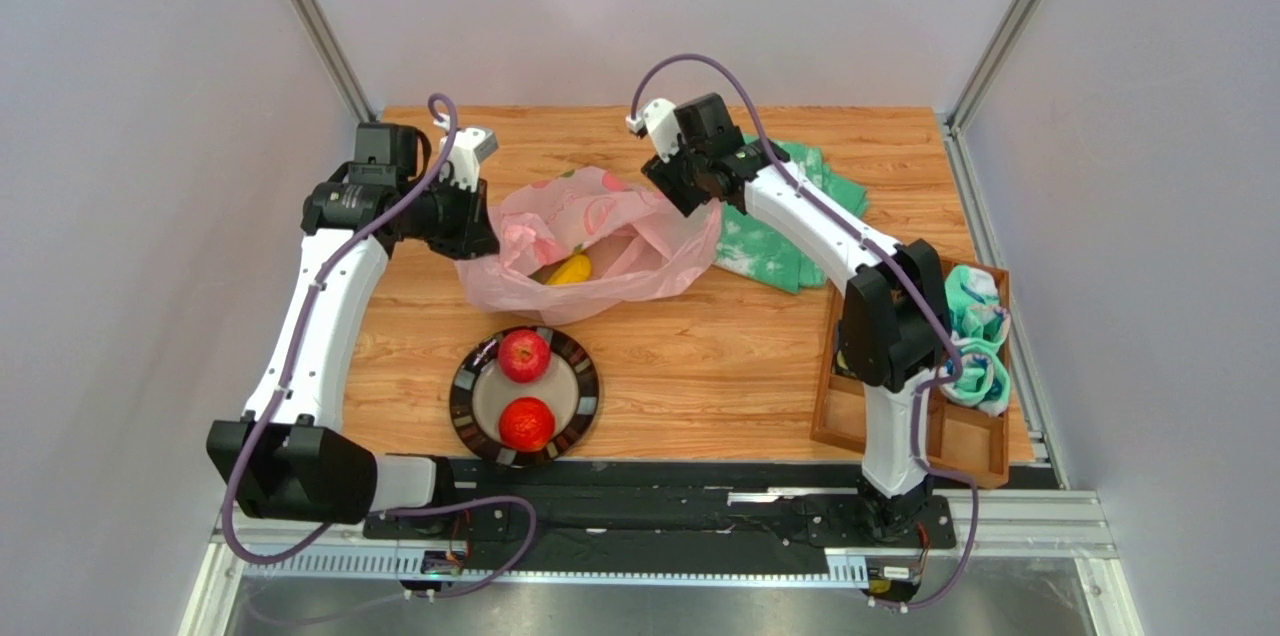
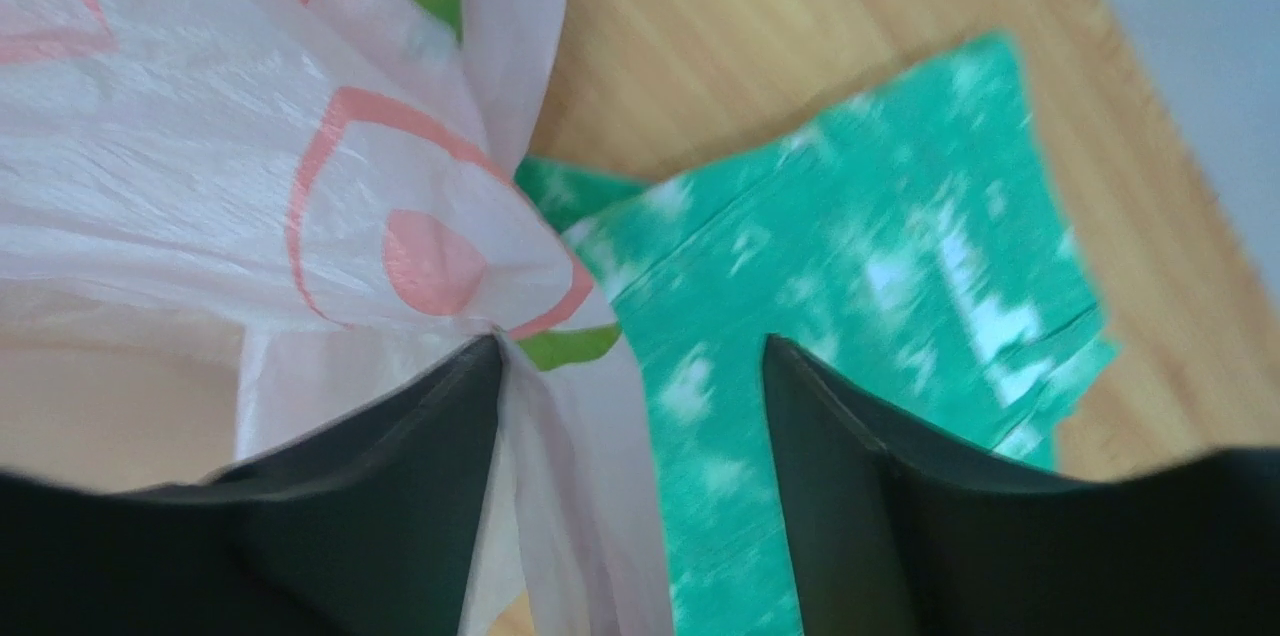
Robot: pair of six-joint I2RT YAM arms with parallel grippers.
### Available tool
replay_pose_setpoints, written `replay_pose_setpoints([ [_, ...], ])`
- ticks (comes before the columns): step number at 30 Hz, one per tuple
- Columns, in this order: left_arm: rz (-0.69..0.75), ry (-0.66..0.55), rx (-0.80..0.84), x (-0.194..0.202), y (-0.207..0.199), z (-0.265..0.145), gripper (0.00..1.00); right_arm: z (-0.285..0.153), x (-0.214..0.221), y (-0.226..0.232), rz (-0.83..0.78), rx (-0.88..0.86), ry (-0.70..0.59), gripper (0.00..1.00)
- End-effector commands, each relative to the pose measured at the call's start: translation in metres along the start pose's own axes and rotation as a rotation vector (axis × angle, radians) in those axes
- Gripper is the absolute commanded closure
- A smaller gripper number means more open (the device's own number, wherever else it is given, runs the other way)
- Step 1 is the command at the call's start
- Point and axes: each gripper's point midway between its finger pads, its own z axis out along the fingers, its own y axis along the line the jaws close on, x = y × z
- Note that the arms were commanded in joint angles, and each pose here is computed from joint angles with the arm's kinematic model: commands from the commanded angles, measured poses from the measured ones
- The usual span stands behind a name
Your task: Take the fake fruits out of the plastic bag
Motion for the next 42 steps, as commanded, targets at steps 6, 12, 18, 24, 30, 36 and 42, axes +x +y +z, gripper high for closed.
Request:
replay_pose_setpoints([
  [6,0.103,-0.256,0.013,-0.146,0.014,-0.010,1.00,-0.013,-0.102,-0.033,-0.045,0.072,-0.205,1.00],
  [12,0.139,-0.457,0.087,-0.240,0.001,-0.033,1.00,-0.047,-0.140,-0.083,-0.011,0.198,-0.292,1.00],
  [18,0.241,-0.520,0.212,-0.244,-0.053,-0.061,1.00,-0.146,-0.149,-0.119,0.067,0.274,-0.421,1.00],
  [24,0.159,-0.280,0.299,-0.131,-0.071,-0.024,1.00,-0.158,-0.038,-0.066,0.044,0.182,-0.237,1.00],
  [30,-0.038,0.009,0.240,-0.029,-0.041,0.039,1.00,-0.139,0.036,-0.017,0.065,0.066,-0.058,0.72],
  [36,-0.146,0.045,0.278,-0.027,-0.047,0.046,1.00,-0.163,-0.026,0.007,-0.012,-0.010,-0.189,0.38],
  [42,-0.072,-0.075,0.282,-0.056,-0.063,0.009,1.00,-0.200,-0.117,0.054,-0.113,-0.127,-0.436,0.36],
])
